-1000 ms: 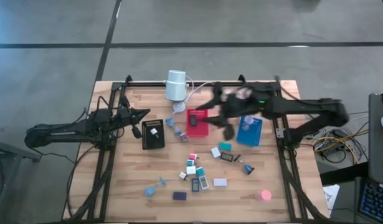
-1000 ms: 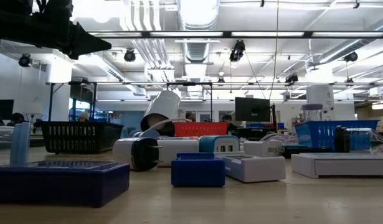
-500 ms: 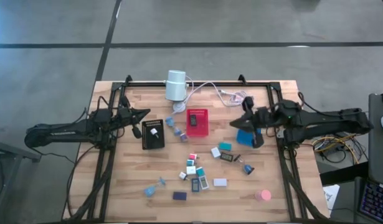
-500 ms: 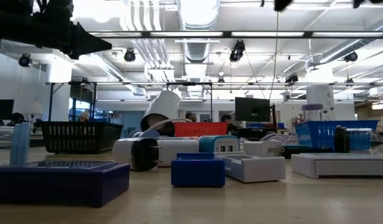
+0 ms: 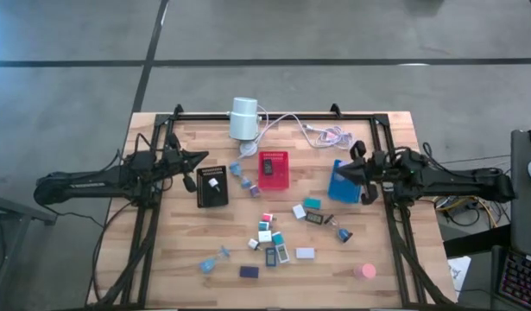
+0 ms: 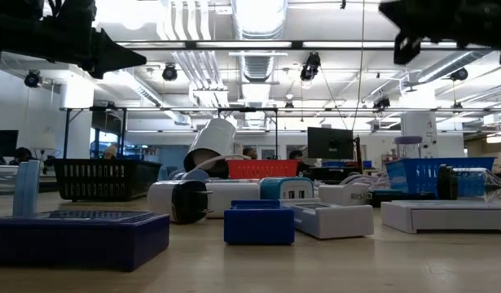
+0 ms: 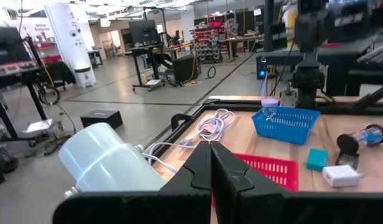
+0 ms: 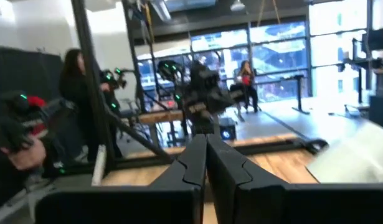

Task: Pick & Place Office items
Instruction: Put the bottom light blue hourglass into the blue basket

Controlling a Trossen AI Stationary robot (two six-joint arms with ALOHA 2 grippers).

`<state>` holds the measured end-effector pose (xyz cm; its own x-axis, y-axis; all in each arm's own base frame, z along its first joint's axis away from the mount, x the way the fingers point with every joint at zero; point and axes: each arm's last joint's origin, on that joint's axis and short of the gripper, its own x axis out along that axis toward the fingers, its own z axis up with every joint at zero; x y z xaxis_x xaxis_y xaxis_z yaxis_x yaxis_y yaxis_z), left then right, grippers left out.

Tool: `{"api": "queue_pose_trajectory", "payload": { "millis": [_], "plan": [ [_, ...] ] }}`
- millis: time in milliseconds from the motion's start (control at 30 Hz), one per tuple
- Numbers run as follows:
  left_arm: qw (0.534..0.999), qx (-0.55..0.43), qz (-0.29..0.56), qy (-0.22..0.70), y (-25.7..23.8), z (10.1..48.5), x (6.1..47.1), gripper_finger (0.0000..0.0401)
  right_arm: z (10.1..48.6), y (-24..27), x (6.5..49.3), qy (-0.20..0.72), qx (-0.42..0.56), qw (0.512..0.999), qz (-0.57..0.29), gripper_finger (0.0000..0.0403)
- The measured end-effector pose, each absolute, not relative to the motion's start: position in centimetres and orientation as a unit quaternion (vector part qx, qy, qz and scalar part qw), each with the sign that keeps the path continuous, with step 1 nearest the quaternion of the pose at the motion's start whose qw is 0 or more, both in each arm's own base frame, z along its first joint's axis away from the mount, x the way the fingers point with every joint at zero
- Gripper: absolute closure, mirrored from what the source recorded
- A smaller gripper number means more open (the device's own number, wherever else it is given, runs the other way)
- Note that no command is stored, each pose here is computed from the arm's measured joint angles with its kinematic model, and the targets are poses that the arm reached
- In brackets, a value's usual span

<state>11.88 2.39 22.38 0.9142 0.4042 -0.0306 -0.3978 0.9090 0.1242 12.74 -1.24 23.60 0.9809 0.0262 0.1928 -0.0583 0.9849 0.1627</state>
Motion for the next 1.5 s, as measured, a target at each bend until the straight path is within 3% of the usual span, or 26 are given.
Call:
{"api": "queue_pose_trajectory", "payload": {
  "millis": [133, 367, 833, 1067, 1267, 1500],
  "plan": [
    [0.979, 0.034, 0.198, 0.022, 2.4, 22.4, 11.9, 0.0401, 22.2, -1.2, 12.4, -0.092, 0.070, 0.993, 0.020, 0.0394],
    [0.994, 0.055, 0.088, 0.023, 1.7, 22.3, 12.1, 0.0401, 20.7, -1.1, 12.0, -0.088, 0.024, 0.996, 0.014, 0.0394],
    [0.993, 0.065, 0.083, 0.054, 1.8, 21.7, 12.8, 0.0401, 19.6, -1.1, 11.9, -0.077, 0.043, 0.996, 0.025, 0.0394],
    [0.996, 0.034, 0.086, -0.001, 1.8, 23.3, 12.9, 0.0401, 19.7, -0.8, 11.7, -0.099, 0.034, 0.992, 0.067, 0.0394],
    [0.996, 0.027, 0.086, 0.010, 1.8, 22.9, 13.0, 0.0401, 18.8, -0.8, 11.7, -0.086, 0.035, 0.993, 0.074, 0.0394],
    [0.994, 0.071, 0.086, 0.017, 1.9, 22.8, 13.0, 0.0401, 18.7, -0.8, 11.7, -0.083, 0.037, 0.993, 0.070, 0.0394]
  ]
}}
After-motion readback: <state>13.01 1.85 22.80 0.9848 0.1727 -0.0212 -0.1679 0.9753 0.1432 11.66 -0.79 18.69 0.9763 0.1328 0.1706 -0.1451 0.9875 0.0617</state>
